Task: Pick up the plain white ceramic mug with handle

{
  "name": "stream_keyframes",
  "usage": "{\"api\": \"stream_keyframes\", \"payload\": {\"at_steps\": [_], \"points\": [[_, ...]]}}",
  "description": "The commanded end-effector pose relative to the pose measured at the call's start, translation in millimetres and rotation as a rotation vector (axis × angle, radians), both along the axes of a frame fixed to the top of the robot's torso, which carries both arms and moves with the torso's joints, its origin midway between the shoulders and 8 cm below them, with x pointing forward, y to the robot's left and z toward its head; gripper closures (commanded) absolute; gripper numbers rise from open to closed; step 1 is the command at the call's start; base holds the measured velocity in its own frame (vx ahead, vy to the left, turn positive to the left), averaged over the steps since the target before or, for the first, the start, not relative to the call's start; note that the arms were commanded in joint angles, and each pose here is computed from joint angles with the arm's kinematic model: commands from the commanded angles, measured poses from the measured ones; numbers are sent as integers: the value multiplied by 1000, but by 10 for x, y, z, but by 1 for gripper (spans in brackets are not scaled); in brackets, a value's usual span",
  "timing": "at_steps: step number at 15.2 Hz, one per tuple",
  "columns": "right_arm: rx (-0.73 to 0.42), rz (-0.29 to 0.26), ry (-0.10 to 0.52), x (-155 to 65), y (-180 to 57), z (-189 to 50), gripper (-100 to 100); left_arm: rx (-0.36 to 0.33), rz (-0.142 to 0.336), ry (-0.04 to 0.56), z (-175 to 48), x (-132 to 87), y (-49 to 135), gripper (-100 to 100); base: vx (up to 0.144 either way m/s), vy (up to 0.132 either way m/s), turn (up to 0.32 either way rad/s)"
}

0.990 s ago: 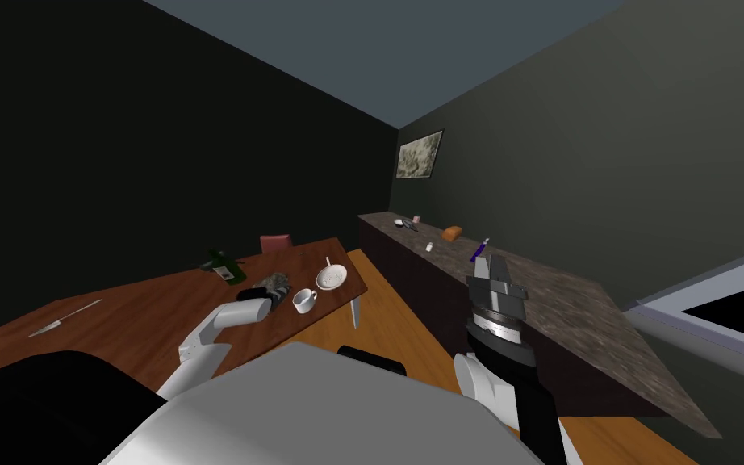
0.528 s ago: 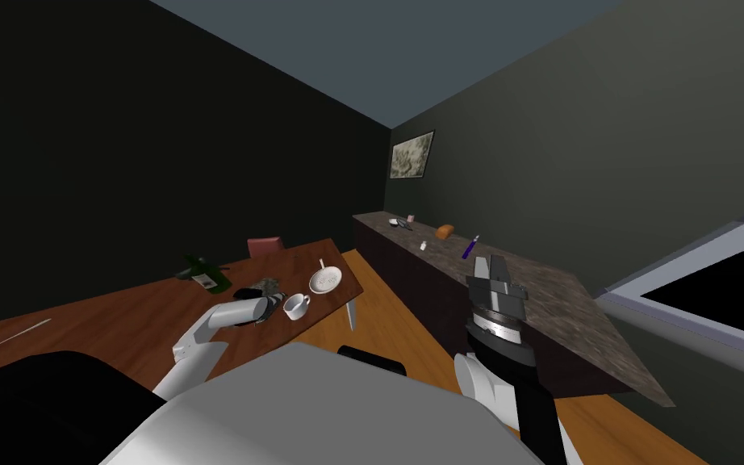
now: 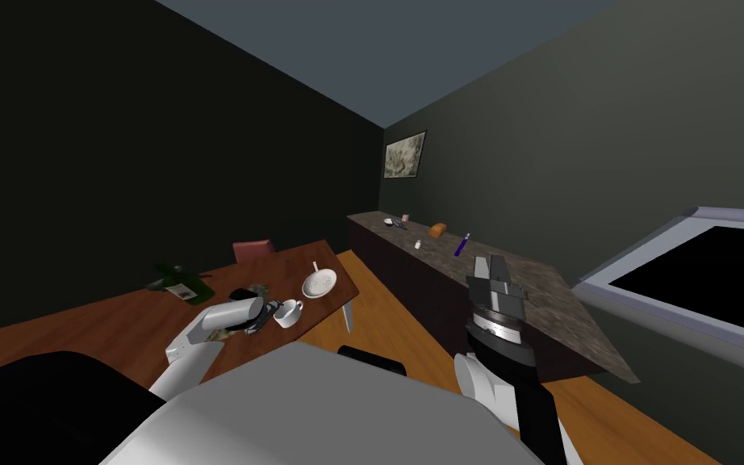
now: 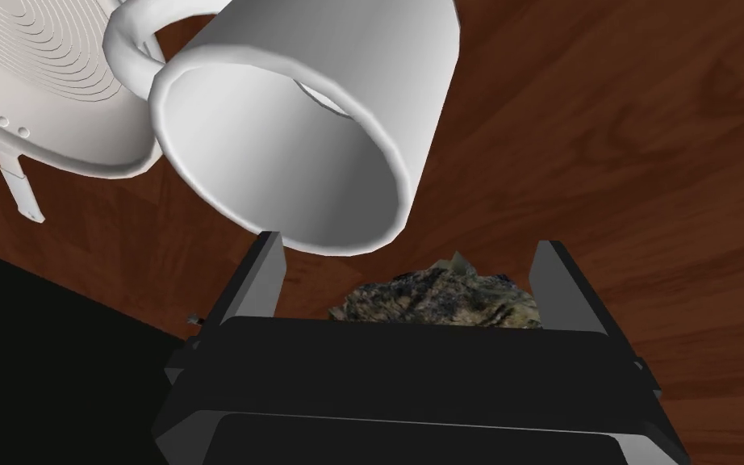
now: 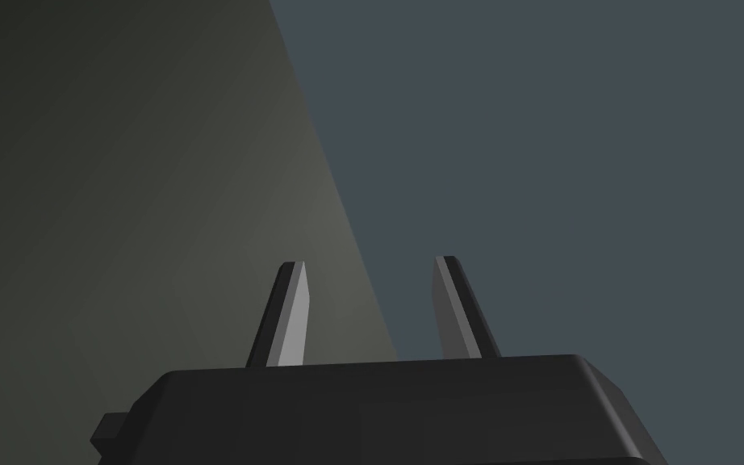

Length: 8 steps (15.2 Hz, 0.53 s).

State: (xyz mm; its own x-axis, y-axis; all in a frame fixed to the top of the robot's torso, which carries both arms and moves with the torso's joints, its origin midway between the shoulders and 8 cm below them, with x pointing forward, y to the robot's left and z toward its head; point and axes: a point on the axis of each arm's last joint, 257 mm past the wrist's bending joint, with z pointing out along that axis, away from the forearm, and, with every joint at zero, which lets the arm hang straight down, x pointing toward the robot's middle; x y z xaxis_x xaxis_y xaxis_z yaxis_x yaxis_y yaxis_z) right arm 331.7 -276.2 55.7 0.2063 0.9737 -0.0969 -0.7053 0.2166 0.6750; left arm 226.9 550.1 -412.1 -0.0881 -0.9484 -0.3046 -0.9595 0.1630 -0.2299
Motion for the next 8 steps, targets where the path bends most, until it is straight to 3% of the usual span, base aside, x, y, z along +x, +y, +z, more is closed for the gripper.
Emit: {"api": "stream_keyframes", "payload": {"at_steps": [1,8], "points": [[0,0,0,0,0,0,0,-30,6,42,-42,-121,-13,-100,22,4,-100],[0,0,0,0,0,0,0,-113,20,149,-133,-438,-91,-100,25,8,-101]]}}
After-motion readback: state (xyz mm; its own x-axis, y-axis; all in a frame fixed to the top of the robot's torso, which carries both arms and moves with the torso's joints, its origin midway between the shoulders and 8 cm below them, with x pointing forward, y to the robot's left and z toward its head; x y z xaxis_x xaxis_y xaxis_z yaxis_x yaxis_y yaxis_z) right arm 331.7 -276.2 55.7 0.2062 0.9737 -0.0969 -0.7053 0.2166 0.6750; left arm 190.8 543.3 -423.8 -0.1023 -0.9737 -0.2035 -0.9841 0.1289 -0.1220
